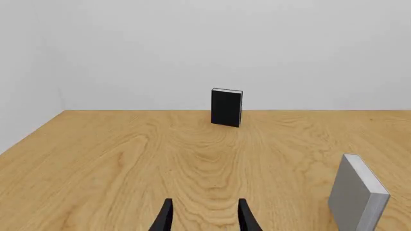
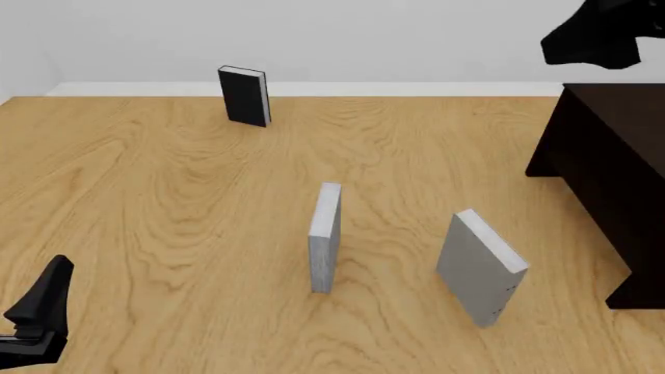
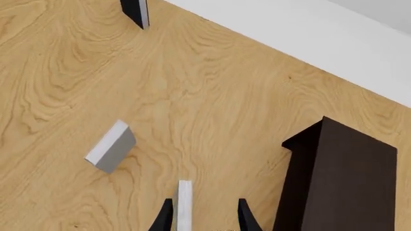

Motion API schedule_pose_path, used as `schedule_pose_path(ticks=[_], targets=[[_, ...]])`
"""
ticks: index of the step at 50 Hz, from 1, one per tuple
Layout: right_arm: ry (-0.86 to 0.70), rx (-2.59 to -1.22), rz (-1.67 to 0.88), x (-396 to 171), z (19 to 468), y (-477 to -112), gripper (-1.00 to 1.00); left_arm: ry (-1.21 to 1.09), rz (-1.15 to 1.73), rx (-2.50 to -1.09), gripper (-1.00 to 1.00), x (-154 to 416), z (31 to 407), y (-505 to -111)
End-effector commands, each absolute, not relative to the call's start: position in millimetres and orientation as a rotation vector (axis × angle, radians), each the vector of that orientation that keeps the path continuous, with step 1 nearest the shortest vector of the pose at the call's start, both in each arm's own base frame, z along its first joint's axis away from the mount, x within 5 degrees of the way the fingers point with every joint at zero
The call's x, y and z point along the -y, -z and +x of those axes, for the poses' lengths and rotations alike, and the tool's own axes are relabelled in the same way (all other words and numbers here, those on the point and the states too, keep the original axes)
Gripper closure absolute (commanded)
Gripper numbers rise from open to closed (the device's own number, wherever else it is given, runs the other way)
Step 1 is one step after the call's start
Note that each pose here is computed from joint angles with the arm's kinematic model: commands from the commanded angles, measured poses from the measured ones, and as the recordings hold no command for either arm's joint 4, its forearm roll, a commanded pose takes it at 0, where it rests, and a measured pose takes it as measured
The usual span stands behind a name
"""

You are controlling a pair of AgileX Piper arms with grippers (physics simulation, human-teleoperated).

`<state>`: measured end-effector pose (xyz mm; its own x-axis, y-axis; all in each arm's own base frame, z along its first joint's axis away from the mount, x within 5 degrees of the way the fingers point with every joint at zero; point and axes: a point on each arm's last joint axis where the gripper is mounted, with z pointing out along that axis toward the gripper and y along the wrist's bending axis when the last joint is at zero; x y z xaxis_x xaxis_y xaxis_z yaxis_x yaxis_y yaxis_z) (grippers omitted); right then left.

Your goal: Pick up the book on the right and place it on the cabinet shelf.

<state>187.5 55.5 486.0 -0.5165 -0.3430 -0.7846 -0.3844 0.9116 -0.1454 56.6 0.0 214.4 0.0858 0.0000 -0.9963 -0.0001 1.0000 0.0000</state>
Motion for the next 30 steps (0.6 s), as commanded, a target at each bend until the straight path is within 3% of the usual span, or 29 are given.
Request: schedule_pose_path(ticks=[1,30], targets=[[-0.064,-2.213,-0.565,-65.1,202.1,-471.3,-1.0,0.0,0.0,-1.485,-1.0,0.0,56.6,-214.4],[-0.08,-2.291,-0.603,-81.0,228.8,-412.1,-1.0,0.0,0.0,-1.485,-1.0,0.0,56.6,-214.4]])
